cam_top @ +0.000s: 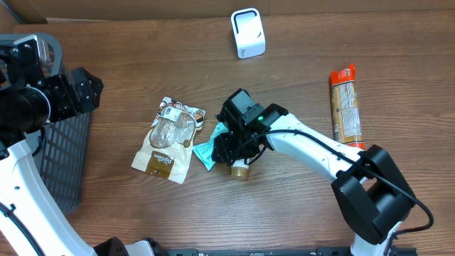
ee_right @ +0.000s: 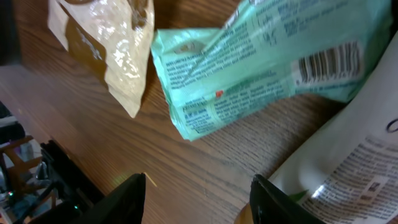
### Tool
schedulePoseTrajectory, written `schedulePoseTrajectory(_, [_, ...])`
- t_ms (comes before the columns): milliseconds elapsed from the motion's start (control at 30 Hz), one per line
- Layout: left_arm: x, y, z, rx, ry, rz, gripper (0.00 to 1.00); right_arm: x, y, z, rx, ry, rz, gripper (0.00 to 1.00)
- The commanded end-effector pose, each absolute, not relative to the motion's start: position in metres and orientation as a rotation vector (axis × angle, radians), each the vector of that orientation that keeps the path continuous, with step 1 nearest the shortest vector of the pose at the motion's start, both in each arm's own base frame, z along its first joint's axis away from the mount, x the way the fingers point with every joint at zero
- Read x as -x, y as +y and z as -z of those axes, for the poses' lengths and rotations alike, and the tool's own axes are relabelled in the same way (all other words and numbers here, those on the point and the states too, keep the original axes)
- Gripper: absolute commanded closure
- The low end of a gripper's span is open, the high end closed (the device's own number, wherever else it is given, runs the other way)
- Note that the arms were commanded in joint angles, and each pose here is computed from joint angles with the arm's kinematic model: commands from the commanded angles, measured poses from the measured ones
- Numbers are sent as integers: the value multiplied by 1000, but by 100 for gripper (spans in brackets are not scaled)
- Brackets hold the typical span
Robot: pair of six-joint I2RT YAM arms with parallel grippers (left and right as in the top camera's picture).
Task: Scan the item barcode
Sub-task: 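Move the right gripper to the white Pantene tube and grasp it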
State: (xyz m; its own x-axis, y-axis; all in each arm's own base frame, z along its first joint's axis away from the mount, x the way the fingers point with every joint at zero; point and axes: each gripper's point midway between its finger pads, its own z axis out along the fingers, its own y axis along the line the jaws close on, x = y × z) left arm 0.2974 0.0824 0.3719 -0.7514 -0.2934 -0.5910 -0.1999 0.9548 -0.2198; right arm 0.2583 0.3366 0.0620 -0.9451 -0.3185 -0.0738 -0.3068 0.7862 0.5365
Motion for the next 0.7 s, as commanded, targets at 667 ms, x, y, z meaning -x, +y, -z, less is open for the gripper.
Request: schedulePoseTrajectory(667, [-299,82,-372,321,2445,191,0,-347,145,-25,-67,-3232,80,38])
